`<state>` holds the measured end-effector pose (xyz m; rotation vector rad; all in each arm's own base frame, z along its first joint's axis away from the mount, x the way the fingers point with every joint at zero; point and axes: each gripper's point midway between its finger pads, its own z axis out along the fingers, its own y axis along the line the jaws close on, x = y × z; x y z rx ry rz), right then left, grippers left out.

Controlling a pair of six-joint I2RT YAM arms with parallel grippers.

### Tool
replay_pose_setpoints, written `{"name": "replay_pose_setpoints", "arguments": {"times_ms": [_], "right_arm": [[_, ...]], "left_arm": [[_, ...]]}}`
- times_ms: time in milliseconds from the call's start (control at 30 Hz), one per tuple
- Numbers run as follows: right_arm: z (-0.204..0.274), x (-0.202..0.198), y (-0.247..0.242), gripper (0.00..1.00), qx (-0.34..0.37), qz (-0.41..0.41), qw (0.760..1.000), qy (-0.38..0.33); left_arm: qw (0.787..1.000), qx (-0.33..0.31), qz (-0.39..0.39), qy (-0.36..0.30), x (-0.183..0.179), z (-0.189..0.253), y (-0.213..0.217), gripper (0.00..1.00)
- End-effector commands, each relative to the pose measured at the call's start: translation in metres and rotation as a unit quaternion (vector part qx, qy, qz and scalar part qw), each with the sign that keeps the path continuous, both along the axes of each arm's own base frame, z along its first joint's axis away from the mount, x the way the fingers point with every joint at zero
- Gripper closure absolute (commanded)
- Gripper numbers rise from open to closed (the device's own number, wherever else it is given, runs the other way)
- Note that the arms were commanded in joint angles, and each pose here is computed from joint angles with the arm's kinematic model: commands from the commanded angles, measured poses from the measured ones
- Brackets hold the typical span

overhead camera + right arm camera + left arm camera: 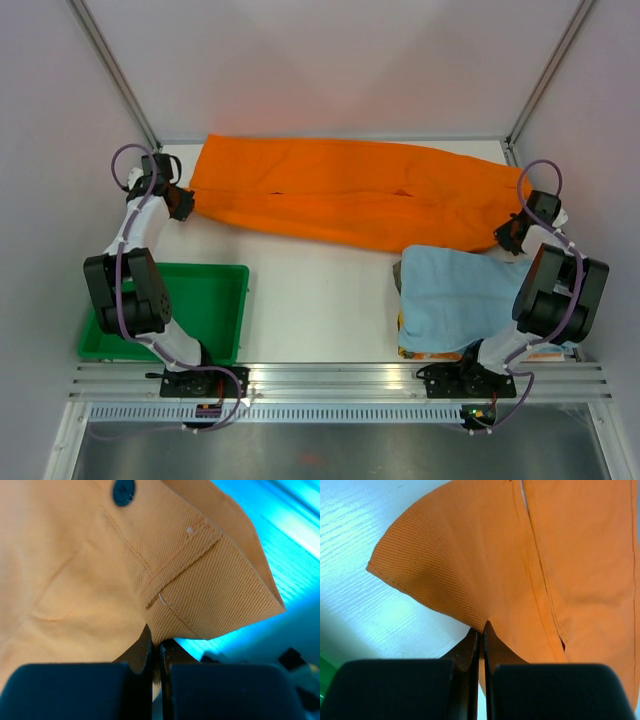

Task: Fold and stack the trousers
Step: Fold the trousers

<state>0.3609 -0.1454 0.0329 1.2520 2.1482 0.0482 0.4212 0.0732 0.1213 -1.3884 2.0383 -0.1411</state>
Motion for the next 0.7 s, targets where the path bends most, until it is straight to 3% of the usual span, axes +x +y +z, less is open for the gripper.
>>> {"name": "replay_pose_setpoints", "arguments": {"times_ms": [0, 433, 667], "right_arm": [[0.068, 0.015, -0.017, 1.00, -0.060, 0.009, 0.997, -0.057], [0.147, 0.036, -0.021, 1.00, -0.108, 0.055, 0.985, -0.120], [0.157, 0.080, -0.025, 1.00, -0.100, 0.102, 0.980, -0.142]], "left_arm": [[0.995, 0.073, -0.002, -0.072, 0.011, 0.058, 0.021, 0.98], [0.981, 0.137, -0.030, -0.134, 0.012, 0.124, 0.017, 0.98], [0.976, 0.145, -0.026, -0.162, 0.052, 0.144, 0.022, 0.98]]}}
